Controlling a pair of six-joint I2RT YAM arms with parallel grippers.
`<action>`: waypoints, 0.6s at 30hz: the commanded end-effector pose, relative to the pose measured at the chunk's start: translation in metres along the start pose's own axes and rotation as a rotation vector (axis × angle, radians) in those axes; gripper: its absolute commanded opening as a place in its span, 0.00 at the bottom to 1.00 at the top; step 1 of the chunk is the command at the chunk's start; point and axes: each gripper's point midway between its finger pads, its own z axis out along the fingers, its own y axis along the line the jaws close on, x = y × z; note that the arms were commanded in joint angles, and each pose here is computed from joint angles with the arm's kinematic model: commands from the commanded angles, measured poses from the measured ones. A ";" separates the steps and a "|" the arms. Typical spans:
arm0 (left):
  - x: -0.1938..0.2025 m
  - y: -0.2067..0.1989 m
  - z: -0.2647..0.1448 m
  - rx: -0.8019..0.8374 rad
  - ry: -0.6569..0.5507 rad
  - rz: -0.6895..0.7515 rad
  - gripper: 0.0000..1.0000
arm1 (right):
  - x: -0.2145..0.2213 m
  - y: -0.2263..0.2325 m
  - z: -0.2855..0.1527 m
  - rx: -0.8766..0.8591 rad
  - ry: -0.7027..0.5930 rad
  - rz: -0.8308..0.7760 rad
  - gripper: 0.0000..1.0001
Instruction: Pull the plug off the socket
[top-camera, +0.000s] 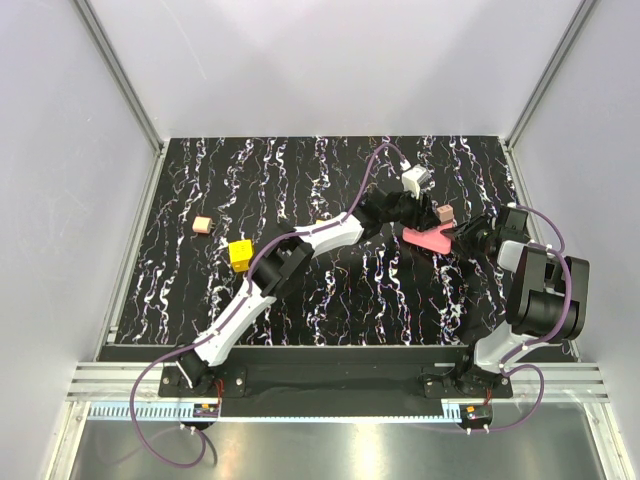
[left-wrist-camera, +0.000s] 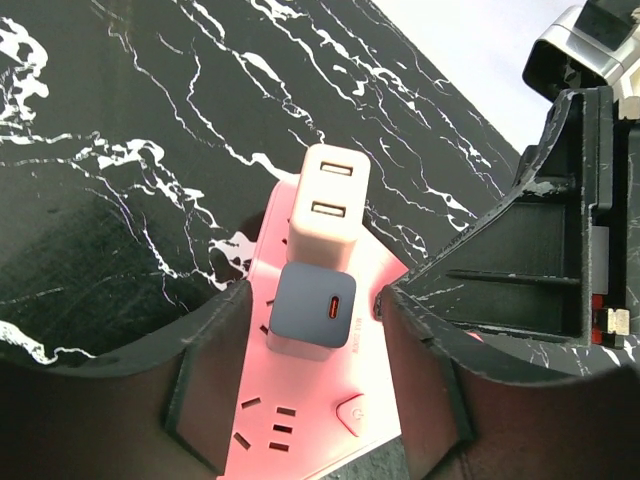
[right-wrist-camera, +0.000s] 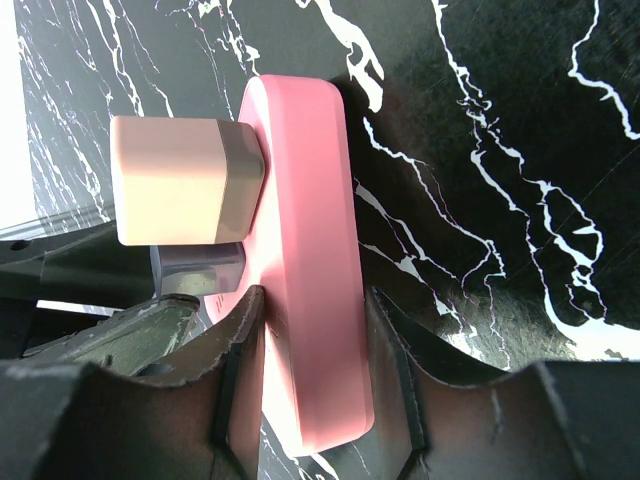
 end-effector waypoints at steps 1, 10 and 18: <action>-0.020 -0.013 -0.003 0.023 -0.034 0.013 0.58 | 0.043 -0.061 -0.002 0.233 0.108 0.007 0.00; -0.018 -0.015 -0.001 0.038 -0.035 0.002 0.50 | 0.043 -0.061 -0.002 0.233 0.110 0.008 0.00; -0.022 -0.021 -0.002 0.068 -0.049 0.012 0.22 | 0.043 -0.062 -0.002 0.236 0.109 0.006 0.00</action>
